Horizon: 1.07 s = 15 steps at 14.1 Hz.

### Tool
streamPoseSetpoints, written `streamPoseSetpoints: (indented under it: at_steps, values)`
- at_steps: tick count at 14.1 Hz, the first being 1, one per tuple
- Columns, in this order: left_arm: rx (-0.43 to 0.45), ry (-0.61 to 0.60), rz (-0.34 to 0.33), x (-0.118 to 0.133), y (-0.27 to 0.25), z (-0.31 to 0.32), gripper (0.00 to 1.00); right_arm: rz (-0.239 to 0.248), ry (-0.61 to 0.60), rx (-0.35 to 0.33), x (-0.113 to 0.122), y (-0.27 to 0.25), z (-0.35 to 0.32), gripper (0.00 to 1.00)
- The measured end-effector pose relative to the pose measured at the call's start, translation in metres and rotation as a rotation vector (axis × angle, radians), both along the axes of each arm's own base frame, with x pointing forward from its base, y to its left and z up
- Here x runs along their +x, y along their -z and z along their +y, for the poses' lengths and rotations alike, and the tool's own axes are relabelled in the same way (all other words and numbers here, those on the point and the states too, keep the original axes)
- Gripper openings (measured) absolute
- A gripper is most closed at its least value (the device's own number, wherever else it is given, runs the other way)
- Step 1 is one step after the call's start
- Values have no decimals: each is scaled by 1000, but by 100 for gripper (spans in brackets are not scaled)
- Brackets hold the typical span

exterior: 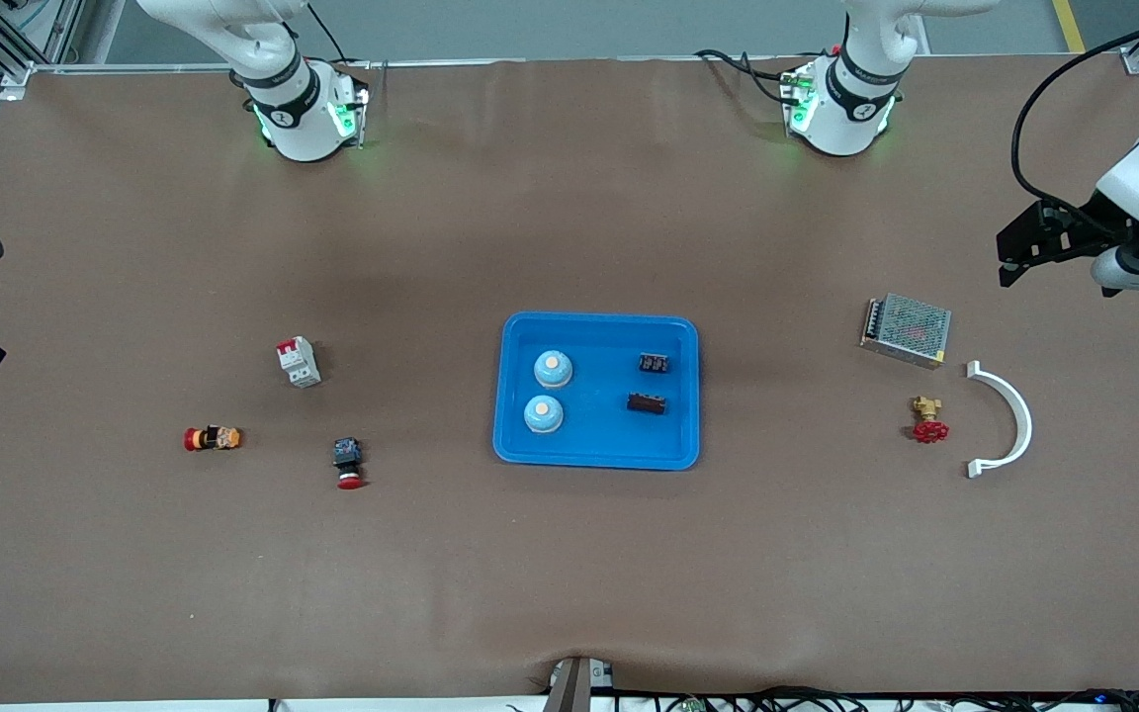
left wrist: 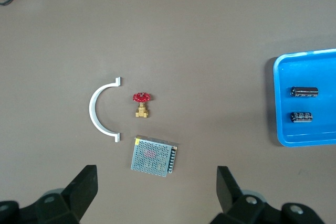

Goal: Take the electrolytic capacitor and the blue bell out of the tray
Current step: 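Reach the left gripper toward the capacitors while the right gripper reaches the bells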

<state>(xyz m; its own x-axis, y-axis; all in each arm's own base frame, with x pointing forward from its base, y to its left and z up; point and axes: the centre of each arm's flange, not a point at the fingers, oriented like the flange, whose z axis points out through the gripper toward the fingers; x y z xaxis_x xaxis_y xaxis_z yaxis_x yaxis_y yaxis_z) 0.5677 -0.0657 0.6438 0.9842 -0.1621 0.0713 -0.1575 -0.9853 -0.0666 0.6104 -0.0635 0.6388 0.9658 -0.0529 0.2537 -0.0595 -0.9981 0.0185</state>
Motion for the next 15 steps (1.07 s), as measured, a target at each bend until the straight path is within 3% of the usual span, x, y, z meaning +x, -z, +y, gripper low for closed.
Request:
streamPoseSetpoints:
  at_steps: [13,15]
  values:
    - [-72,-60,169,31,97,-1,100,2,-1,0,0,0,1,100]
    - [-106,-118,186,35,121,-6,100,7,-2,1,0,2,1,100]
